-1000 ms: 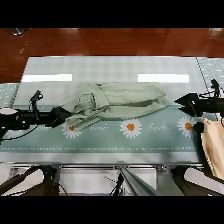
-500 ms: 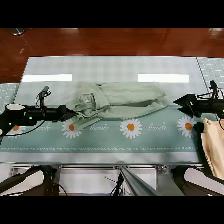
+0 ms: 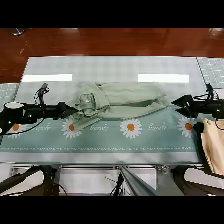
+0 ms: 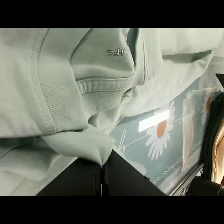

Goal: Fold the shirts.

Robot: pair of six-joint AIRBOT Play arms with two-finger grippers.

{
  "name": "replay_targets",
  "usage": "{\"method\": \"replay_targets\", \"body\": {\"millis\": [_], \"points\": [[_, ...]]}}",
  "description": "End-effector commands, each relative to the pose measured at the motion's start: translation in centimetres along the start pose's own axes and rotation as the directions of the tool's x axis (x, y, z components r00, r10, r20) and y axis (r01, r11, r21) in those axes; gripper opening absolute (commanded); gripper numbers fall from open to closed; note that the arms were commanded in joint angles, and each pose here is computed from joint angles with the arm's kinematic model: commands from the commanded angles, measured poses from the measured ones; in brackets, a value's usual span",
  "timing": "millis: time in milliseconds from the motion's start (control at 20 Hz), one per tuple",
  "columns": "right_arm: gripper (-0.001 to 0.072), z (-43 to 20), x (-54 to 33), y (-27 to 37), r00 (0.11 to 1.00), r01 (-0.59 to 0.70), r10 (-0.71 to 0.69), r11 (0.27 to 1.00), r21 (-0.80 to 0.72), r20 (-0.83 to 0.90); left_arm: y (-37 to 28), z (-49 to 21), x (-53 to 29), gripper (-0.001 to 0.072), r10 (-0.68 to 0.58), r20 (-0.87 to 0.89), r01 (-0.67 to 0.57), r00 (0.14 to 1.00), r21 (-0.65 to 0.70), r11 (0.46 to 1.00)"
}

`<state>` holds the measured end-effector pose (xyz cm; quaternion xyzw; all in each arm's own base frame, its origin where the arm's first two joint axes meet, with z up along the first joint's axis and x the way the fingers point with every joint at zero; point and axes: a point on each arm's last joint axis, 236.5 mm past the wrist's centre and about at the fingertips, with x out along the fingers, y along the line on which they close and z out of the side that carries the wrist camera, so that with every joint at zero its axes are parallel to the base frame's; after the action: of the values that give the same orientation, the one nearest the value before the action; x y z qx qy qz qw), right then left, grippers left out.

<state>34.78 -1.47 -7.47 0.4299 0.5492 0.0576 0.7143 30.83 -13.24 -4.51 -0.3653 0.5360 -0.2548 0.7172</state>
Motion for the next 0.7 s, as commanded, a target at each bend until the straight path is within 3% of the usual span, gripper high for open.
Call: {"method": "replay_targets", "body": {"millis": [0, 300, 350, 400, 450, 500, 650], "points": [[0.0609, -0.8, 2.7, 0.7, 0.997, -0.004, 0.002, 1.000, -0.027, -0.076, -0.1, 0.1, 0.0, 0.0022, -0.002, 0.002, 0.002, 1.000, 0.000, 1.000], [0.0597, -2.9, 8.4, 5.5, 0.979, -0.004, -0.023, 0.991, -0.132, -0.204, -0.1, 0.1, 0.0, 0.0022, -0.003, 0.002, 0.003, 1.000, -0.001, 1.000], [0.0511, -3.1, 9.2, 6.2, 0.978, 0.000, -0.030, 0.989, -0.145, -0.204, -0.1, 0.1, 0.0, 0.0022, -0.003, 0.002, 0.003, 1.000, -0.001, 1.000], [0.0341, -3.0, 9.5, 6.9, 0.980, -0.001, -0.032, 0.987, -0.163, -0.196, -0.1, 0.1, 0.0, 0.0022, -0.005, 0.004, 0.005, 1.000, -0.002, 1.000], [0.0067, -2.8, 9.5, 7.8, 0.981, -0.012, -0.025, 0.982, -0.188, -0.195, -0.4, 0.3, 0.0, 0.0022, -0.015, 0.011, 0.015, 1.000, -0.008, 1.000], [0.0024, -2.4, 9.1, 9.0, 0.980, -0.034, -0.009, 0.977, -0.209, -0.198, -1.0, 0.6, -0.1, 0.0022, -0.036, 0.021, 0.036, 0.999, -0.010, 0.999], [0.0023, 0.4, 4.3, 15.9, 0.988, -0.116, 0.068, 0.926, -0.360, -0.142, -7.1, 4.8, -2.7, 0.0021, -0.223, 0.147, 0.214, 0.964, 0.075, 0.974]]}}
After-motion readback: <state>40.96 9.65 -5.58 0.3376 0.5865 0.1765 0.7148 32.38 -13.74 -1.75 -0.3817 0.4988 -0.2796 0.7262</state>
